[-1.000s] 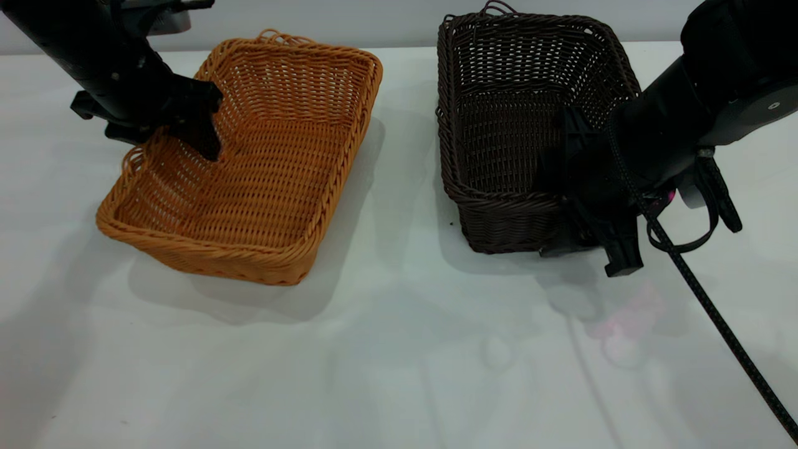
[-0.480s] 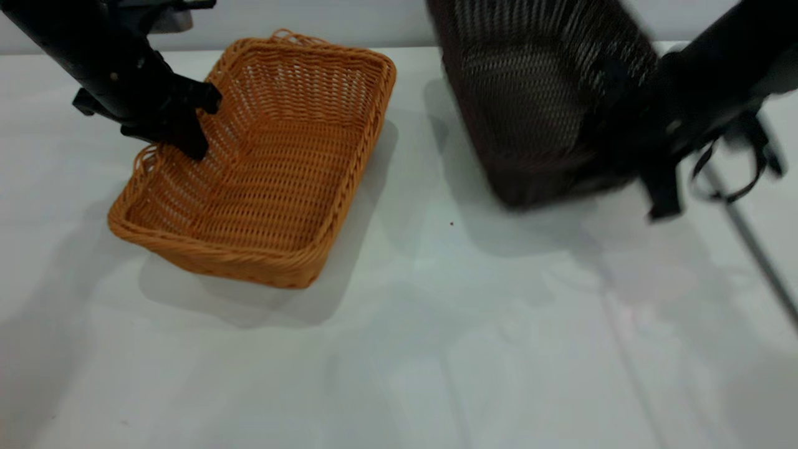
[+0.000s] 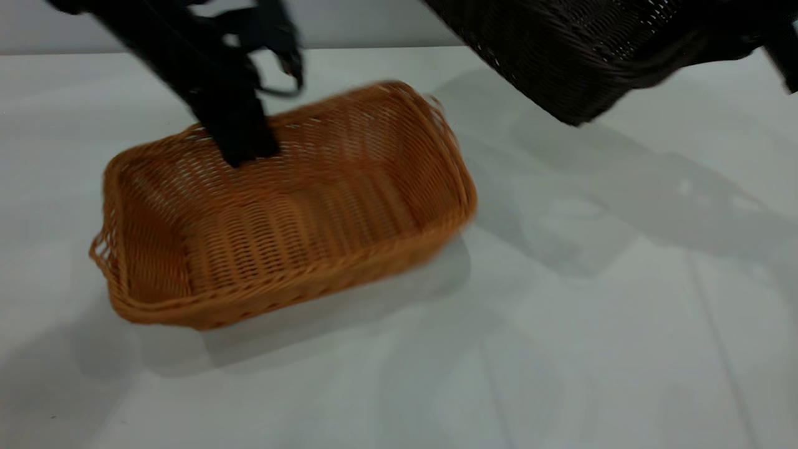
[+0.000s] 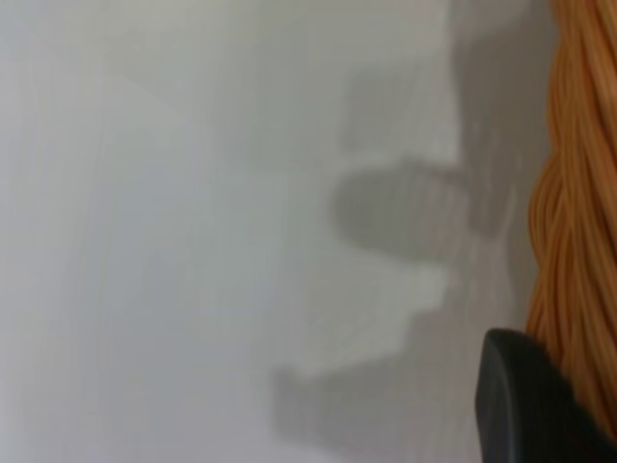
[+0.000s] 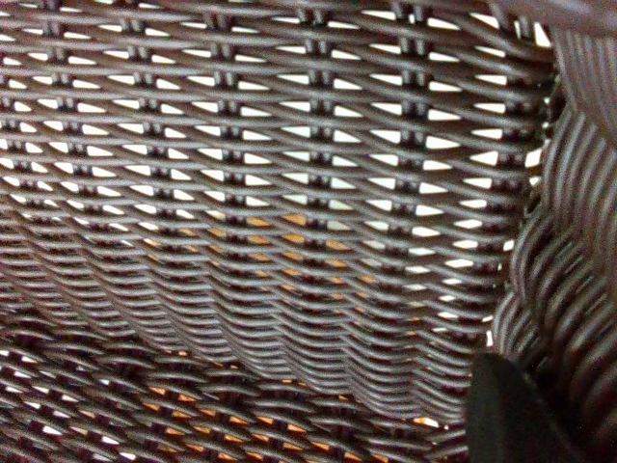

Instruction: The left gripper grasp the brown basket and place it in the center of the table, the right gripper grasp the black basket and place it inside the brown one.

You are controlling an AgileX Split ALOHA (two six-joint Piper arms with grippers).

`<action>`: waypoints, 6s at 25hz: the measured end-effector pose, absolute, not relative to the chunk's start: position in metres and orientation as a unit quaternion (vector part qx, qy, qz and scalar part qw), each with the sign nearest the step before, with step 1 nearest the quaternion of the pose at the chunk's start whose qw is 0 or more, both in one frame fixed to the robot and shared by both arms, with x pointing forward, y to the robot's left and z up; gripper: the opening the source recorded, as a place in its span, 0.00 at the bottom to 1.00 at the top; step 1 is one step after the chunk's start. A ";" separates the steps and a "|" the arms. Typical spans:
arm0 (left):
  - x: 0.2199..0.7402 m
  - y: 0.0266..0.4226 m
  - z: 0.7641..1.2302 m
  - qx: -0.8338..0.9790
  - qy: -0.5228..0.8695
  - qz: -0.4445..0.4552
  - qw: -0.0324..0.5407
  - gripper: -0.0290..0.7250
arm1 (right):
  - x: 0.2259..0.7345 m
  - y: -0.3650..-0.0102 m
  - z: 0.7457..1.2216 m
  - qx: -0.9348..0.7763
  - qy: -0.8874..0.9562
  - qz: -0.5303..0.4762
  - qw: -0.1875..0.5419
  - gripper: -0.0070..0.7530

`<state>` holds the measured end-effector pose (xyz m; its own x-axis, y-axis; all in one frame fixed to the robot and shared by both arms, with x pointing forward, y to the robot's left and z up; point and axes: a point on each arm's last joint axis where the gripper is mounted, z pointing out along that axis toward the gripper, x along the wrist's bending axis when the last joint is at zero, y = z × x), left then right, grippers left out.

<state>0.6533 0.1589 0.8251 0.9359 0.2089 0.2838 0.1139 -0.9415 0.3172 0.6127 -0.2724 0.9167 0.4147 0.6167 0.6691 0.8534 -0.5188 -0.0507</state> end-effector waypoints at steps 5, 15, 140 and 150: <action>0.650 0.115 0.832 0.966 -0.079 0.202 0.142 0.14 | 0.620 -0.278 0.930 -0.800 -0.487 -0.294 0.191 0.13; 0.649 0.101 0.831 0.964 -0.069 0.195 0.165 0.14 | 0.622 -0.303 0.932 -0.815 -0.459 -0.301 0.184 0.13; 0.278 0.287 1.030 0.808 0.528 0.152 0.211 0.66 | 0.266 -0.283 1.038 -0.525 -0.760 -0.329 -0.197 0.67; 0.277 0.287 1.030 0.807 0.527 0.154 0.216 0.66 | 0.265 -0.283 1.039 -0.529 -0.755 -0.332 -0.200 0.67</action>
<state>0.2768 0.2870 1.0304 0.3961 0.9180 0.0211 0.7850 -0.3505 0.5108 0.2649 -0.2835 1.0385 -0.3599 0.9317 0.0487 0.6664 0.2202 0.7124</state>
